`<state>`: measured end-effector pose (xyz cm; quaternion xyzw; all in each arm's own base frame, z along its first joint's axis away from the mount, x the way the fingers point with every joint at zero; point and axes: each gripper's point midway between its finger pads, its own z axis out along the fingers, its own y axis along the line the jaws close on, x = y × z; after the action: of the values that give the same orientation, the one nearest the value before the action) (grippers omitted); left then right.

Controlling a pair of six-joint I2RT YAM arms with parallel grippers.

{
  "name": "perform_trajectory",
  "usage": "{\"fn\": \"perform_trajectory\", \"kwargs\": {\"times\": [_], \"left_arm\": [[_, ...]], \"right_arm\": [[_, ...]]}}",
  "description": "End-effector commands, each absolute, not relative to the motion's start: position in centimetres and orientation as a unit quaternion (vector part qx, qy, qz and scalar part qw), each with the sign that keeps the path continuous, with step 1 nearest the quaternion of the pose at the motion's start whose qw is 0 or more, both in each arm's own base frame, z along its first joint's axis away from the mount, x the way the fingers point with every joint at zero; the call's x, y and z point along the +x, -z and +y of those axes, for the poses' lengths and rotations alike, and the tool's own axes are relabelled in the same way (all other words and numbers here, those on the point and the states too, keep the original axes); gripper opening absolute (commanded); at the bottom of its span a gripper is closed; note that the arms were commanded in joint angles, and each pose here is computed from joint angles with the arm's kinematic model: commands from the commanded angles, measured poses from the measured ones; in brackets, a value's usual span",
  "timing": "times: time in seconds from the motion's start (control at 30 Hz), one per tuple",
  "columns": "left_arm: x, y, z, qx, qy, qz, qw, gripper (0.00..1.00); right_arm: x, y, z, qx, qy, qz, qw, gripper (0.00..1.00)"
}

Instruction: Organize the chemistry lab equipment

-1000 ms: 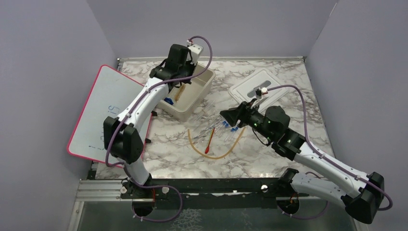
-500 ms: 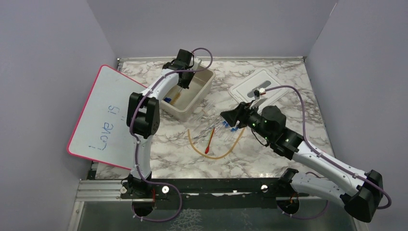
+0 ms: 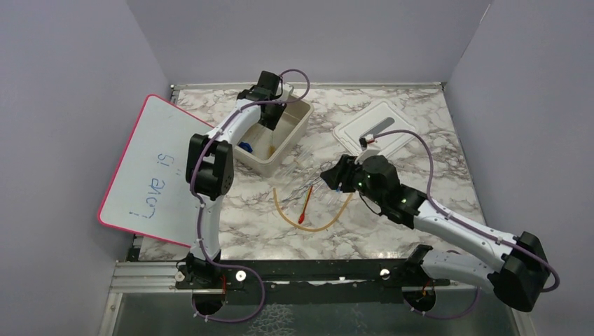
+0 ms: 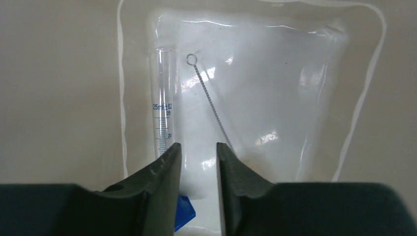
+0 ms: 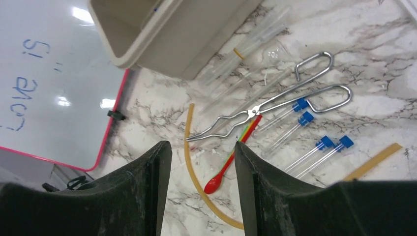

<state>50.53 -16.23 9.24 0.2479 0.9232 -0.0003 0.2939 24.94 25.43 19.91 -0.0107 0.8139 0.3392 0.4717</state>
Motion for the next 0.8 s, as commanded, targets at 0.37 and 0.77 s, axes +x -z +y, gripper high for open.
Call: {"fn": "perform_trajectory", "kwargs": {"times": [0.37, 0.77], "left_arm": [[43.9, -28.4, -18.5, 0.206, 0.146, 0.857, 0.450, 0.62], [34.3, -30.9, -17.9, 0.177, 0.245, 0.774, 0.557, 0.65]], "right_arm": [[27.9, -12.3, 28.6, 0.030, -0.248, 0.904, 0.347, 0.52], [32.7, -8.0, 32.0, 0.142, -0.250, 0.909, 0.302, 0.27]]}}
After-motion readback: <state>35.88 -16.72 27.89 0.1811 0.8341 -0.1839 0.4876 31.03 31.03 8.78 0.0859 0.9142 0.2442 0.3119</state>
